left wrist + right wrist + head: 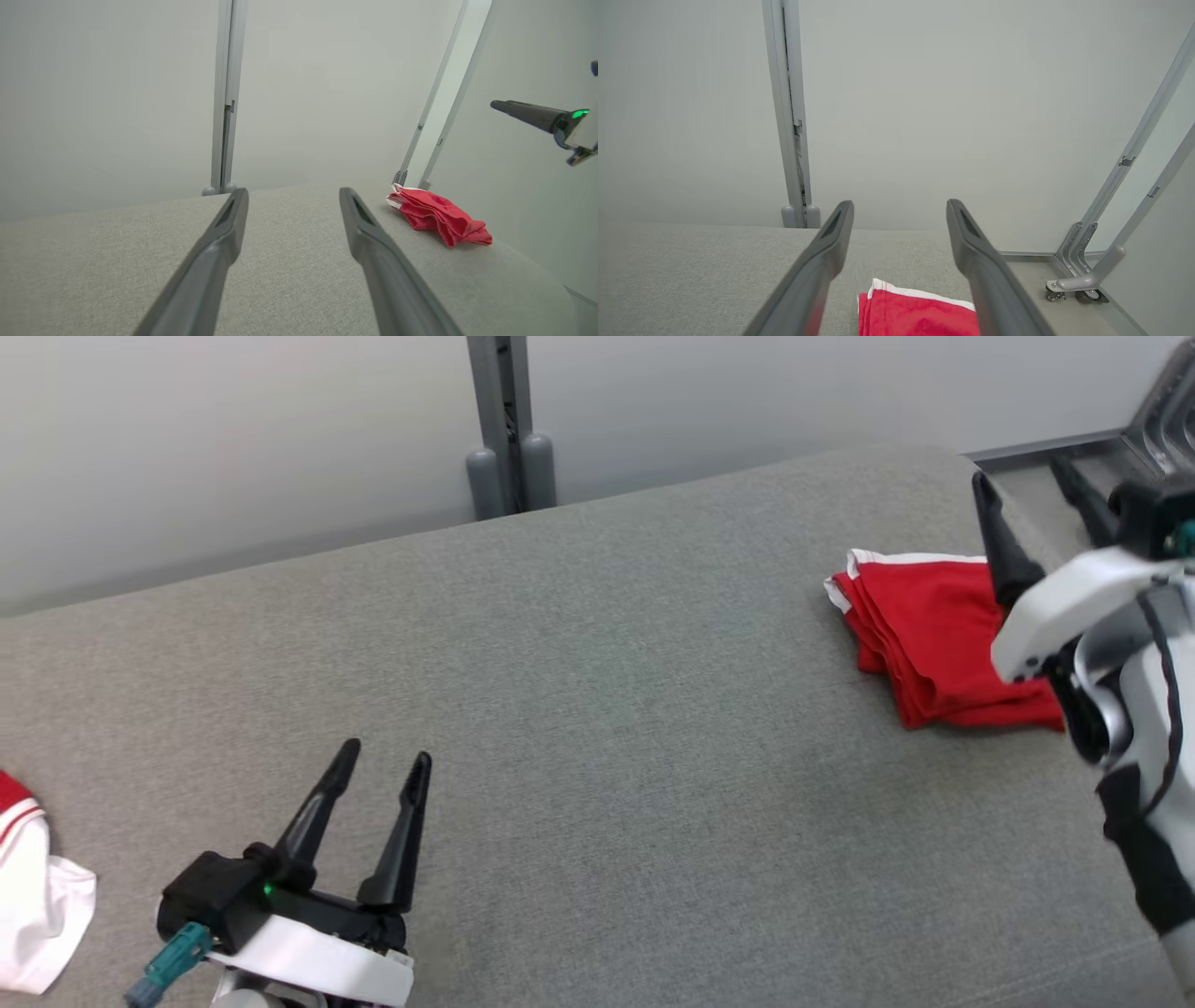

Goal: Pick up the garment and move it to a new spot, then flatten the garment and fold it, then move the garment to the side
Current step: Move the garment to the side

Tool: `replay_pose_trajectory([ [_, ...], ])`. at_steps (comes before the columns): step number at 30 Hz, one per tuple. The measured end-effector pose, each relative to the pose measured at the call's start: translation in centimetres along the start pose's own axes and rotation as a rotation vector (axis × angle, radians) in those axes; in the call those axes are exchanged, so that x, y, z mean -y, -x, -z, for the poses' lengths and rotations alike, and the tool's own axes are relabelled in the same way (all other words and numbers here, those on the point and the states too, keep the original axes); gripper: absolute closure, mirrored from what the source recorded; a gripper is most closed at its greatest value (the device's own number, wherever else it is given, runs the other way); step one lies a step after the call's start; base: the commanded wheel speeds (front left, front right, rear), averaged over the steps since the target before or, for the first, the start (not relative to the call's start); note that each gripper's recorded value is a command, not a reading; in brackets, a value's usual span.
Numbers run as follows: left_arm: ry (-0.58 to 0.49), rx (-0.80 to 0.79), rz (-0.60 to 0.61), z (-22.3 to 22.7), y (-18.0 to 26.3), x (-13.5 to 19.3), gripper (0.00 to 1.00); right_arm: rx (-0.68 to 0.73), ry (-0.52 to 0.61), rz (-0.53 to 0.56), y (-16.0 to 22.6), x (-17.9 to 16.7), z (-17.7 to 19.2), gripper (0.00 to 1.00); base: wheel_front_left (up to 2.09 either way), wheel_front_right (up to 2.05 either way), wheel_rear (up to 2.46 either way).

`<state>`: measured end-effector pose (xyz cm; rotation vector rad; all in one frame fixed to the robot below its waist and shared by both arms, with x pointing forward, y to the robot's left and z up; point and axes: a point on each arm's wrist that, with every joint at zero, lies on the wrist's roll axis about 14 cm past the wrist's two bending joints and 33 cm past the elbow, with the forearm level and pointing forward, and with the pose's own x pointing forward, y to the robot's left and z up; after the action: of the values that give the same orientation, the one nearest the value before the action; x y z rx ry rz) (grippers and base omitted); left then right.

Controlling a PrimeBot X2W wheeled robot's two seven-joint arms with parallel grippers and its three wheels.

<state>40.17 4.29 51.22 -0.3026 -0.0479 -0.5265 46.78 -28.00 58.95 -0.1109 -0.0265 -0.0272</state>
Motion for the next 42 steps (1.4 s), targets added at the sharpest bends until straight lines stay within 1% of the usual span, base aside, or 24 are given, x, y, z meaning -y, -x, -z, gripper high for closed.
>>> replay_pose_trajectory([
  [7, -0.054, 0.081, -0.154, -3.1, 2.3, -4.2, 0.00, 0.129, -0.125, -0.041, 2.8, -3.1, 0.0, 0.00, 0.00, 0.00, 0.00],
  [9, -0.071, 0.093, -0.196, -3.7, 3.2, -5.4, 0.00, 0.151, -0.154, -0.044, 3.5, -3.8, 0.2, 0.00, 0.00, 0.00, 0.00],
  [13, -0.093, 0.113, -0.272, -4.6, 5.0, -7.2, 0.00, 0.152, -0.204, -0.055, 5.2, -5.8, 1.5, 0.00, 0.00, 0.00, 0.00],
  [17, -0.118, 0.128, -0.332, -5.3, 7.0, -8.2, 0.00, 0.142, -0.248, -0.070, 7.0, -7.7, 2.6, 0.00, 0.00, 0.00, 0.00],
  [21, -0.128, 0.138, -0.369, -5.7, 8.3, -8.8, 0.00, 0.147, -0.269, -0.087, 7.9, -8.8, 2.7, 0.00, 0.00, 0.00, 0.00],
  [23, -0.132, 0.134, -0.396, -5.6, 9.2, -9.2, 0.00, 0.140, -0.273, -0.113, 8.5, -9.8, 3.1, 0.00, 0.00, 0.00, 0.00],
  [25, -0.133, 0.134, -0.420, -5.6, 9.9, -9.6, 0.00, 0.140, -0.298, -0.124, 9.1, -10.4, 3.4, 0.00, 0.00, 0.00, 0.00],
  [35, -0.113, 0.095, -0.489, -3.9, 12.0, -10.3, 0.00, 0.094, -0.329, -0.141, 10.7, -11.9, 5.4, 0.00, 0.00, 0.00, 0.00],
  [42, -0.107, 0.073, -0.498, -3.1, 12.3, -10.2, 0.00, 0.116, -0.346, -0.140, 10.6, -12.3, 4.8, 0.00, 0.00, 0.00, 0.00],
])
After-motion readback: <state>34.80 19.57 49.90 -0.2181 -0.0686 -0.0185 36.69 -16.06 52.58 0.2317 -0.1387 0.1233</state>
